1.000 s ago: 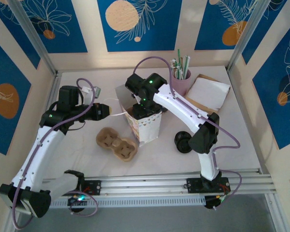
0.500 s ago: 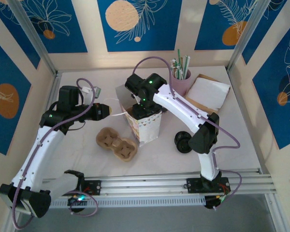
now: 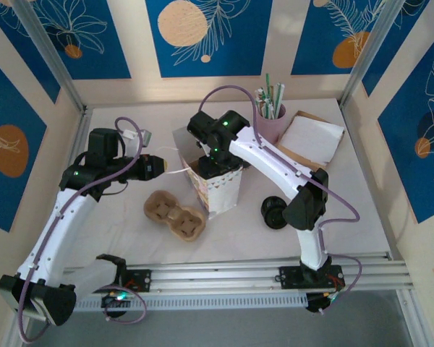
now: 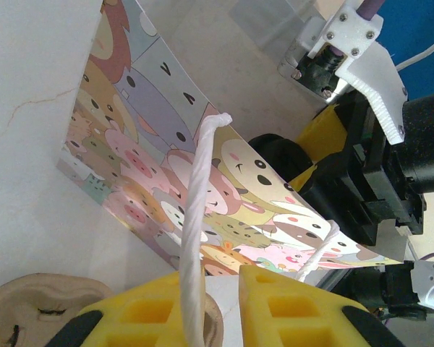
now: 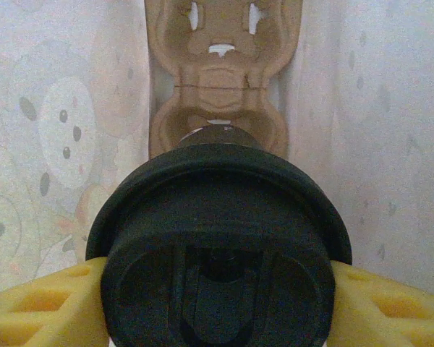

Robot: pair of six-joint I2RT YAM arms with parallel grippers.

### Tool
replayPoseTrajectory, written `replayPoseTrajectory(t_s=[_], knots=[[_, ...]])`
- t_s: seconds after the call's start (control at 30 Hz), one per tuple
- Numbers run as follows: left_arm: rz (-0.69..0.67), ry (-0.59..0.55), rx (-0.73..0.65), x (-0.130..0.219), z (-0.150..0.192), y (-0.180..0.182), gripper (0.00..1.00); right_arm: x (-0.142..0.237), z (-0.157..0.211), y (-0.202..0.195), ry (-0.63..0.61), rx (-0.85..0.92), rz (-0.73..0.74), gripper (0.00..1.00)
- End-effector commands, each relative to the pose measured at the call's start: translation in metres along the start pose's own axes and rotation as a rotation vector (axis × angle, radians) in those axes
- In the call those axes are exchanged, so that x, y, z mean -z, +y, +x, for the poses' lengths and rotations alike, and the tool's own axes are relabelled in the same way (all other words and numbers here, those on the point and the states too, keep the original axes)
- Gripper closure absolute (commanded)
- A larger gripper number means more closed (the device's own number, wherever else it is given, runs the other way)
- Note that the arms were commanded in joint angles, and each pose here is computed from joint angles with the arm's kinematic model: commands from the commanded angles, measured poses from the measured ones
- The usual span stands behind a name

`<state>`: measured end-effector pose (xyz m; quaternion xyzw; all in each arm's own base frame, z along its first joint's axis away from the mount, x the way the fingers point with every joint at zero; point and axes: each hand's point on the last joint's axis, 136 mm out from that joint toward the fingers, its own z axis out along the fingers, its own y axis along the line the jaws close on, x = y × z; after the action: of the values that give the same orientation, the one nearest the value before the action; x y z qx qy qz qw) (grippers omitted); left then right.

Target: Pack the takeout coffee

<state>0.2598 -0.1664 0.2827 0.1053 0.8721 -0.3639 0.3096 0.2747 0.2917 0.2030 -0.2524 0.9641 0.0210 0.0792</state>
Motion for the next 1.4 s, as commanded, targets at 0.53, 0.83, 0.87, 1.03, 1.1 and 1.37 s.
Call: replayPoseTrajectory(t_s=[0.53, 0.83, 0.87, 1.03, 1.1, 1.37], knots=[[-0.005, 0.000, -0.025, 0.003, 0.003, -0.003, 0.81, 0.004, 0.002, 0.003, -0.024, 0.018, -0.037, 0.44], [-0.007, -0.001, -0.025, 0.004, 0.003, -0.003, 0.81, -0.002, 0.002, 0.001, -0.007, 0.005, -0.034, 0.44], [-0.007, 0.000, -0.024, 0.003, 0.004, -0.003, 0.81, -0.003, 0.001, 0.001, -0.005, 0.006, -0.036, 0.44], [-0.008, 0.001, -0.027, 0.004, 0.004, -0.003, 0.81, -0.005, 0.000, 0.002, -0.004, 0.006, -0.039, 0.44], [-0.007, 0.003, -0.025, 0.003, 0.004, -0.003, 0.81, -0.005, 0.001, 0.002, -0.003, 0.005, -0.039, 0.44], [-0.007, 0.002, -0.025, 0.004, 0.005, -0.003, 0.81, -0.007, 0.001, 0.002, 0.000, 0.004, -0.042, 0.44]])
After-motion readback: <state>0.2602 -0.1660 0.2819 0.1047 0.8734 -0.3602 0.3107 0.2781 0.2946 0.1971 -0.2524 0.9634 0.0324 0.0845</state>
